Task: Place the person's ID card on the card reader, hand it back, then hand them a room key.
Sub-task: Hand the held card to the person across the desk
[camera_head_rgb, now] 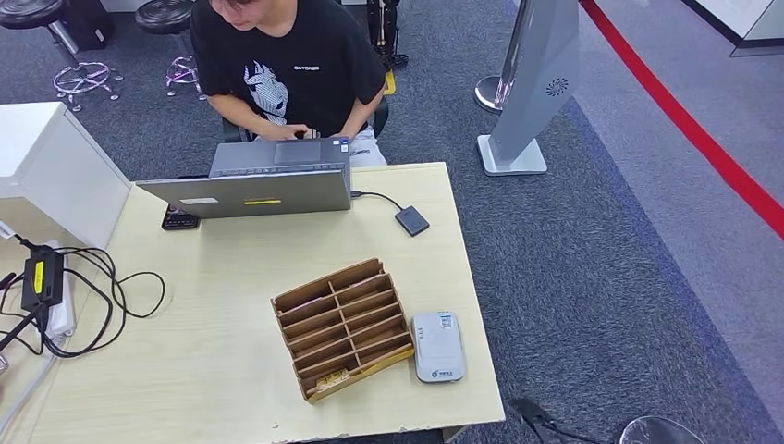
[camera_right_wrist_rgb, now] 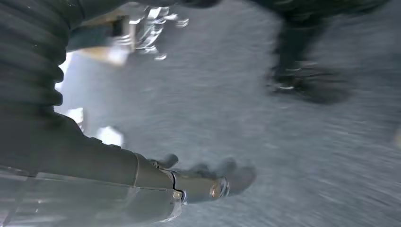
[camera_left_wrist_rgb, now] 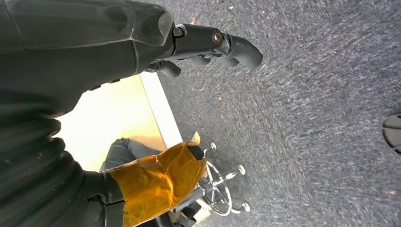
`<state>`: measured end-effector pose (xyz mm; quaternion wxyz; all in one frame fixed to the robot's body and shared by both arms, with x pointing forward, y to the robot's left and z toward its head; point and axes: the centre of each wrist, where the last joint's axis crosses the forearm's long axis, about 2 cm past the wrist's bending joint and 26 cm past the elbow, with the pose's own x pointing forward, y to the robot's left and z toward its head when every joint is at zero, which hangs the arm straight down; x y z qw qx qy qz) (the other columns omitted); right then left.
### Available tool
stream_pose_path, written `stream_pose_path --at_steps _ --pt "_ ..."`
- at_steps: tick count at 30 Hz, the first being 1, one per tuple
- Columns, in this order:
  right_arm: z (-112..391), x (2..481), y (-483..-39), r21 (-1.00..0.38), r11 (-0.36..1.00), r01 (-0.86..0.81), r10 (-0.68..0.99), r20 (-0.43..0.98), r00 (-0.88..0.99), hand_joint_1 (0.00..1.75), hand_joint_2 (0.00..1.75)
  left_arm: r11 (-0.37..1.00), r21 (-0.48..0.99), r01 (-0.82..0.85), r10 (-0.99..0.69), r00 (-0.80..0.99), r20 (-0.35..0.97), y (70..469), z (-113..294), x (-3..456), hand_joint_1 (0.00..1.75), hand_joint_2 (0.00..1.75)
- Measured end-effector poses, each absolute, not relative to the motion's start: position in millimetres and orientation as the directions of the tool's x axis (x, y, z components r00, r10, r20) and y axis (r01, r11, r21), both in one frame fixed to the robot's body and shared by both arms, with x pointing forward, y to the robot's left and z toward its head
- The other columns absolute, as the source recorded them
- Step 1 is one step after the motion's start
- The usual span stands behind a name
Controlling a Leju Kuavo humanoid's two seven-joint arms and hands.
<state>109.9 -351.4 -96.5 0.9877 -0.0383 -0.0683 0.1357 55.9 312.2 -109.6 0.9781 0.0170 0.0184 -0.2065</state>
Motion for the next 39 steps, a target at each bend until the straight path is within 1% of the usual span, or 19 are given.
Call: stream_pose_path --at_steps 4,8,11,13,14,16,19,21,23,27,28,29,30,31,32,33,34,36,39 --pt "-99 98 -351 -0.222 0.962 -0.162 0.19 0.112 0.975 0.0 1.75 0.92 0.038 0.39 -0.389 0.92 -0.041 313 -110 57 0.0 1.75" --pt "-102 88 -350 -0.205 0.957 -0.206 0.223 0.068 0.972 0.0 1.75 0.919 0.047 0.391 -0.39 0.92 -0.04 314 -109 57 0.0 1.75" --pt "-102 86 -350 -0.321 0.931 -0.175 0.211 0.079 0.974 0.0 1.75 0.921 0.059 0.385 -0.383 0.923 -0.039 315 -109 57 0.0 1.75" --pt "-101 88 -353 -0.364 0.922 -0.129 0.177 0.101 0.979 0.0 1.75 0.922 0.066 0.382 -0.38 0.924 -0.039 315 -109 57 0.0 1.75" --pt "-100 89 -354 -0.36 0.925 -0.122 0.17 0.105 0.98 0.0 1.75 0.921 0.067 0.383 -0.381 0.924 -0.039 315 -109 57 0.0 1.75" --pt "-101 90 -353 -0.3 0.941 -0.154 0.191 0.097 0.977 0.0 1.75 0.92 0.066 0.386 -0.385 0.922 -0.038 316 -109 57 0.0 1.75" --pt "-102 88 -347 -0.128 0.95 -0.284 0.294 0.072 0.953 0.0 1.75 0.914 0.061 0.4 -0.399 0.916 -0.032 316 -109 58 0.0 1.75" --pt "-103 84 -341 -0.058 0.939 -0.338 0.342 0.063 0.938 0.0 1.75 0.91 0.059 0.41 -0.409 0.912 -0.028 316 -109 58 0.0 1.75" --pt "-104 81 -337 -0.076 0.935 -0.346 0.35 0.051 0.936 0.0 1.75 0.909 0.061 0.413 -0.412 0.911 -0.025 317 -109 58 0.0 1.75" --pt "-104 83 -340 -0.212 0.938 -0.273 0.289 0.05 0.956 0.0 1.75 0.912 0.071 0.404 -0.403 0.915 -0.023 317 -109 58 0.0 1.75" --pt "-103 83 -341 -0.212 0.94 -0.266 0.283 0.053 0.958 0.0 1.75 0.913 0.07 0.403 -0.402 0.915 -0.023 317 -109 58 0.2 1.75" --pt "-103 84 -341 -0.198 0.942 -0.27 0.285 0.054 0.957 0.01 1.75 0.913 0.069 0.402 -0.402 0.915 -0.023 317 -109 58 0.57 1.75" --pt "-103 84 -340 -0.175 0.944 -0.281 0.294 0.056 0.954 0.35 1.75 0.913 0.065 0.403 -0.403 0.915 -0.023 317 -109 58 1.0 1.75" --pt "-104 84 -339 -0.141 0.943 -0.301 0.311 0.058 0.949 0.77 1.75 0.912 0.059 0.405 -0.405 0.914 -0.023 317 -109 58 1.44 1.75" --pt "-104 83 -338 -0.099 0.941 -0.325 0.332 0.061 0.941 1.18 1.75 0.911 0.051 0.408 -0.408 0.913 -0.022 316 -109 58 1.68 1.75" --pt "-104 82 -336 -0.052 0.935 -0.35 0.353 0.066 0.933 1.59 1.75 0.91 0.044 0.412 -0.412 0.911 -0.02 316 -109 58 1.75 1.75" --pt "-104 80 -335 -0.005 0.928 -0.373 0.373 0.07 0.925 1.66 1.75 0.909 0.036 0.416 -0.416 0.909 -0.017 316 -109 58 1.75 1.75" --pt "-105 77 -333 0.055 0.914 -0.401 0.397 0.075 0.915 1.66 1.75 0.907 0.027 0.421 -0.421 0.907 -0.014 316 -109 58 1.75 1.75" --pt "-106 73 -332 0.074 0.908 -0.412 0.407 0.074 0.91 1.66 1.75 0.906 0.023 0.423 -0.423 0.906 -0.012 315 -109 58 1.75 1.75"
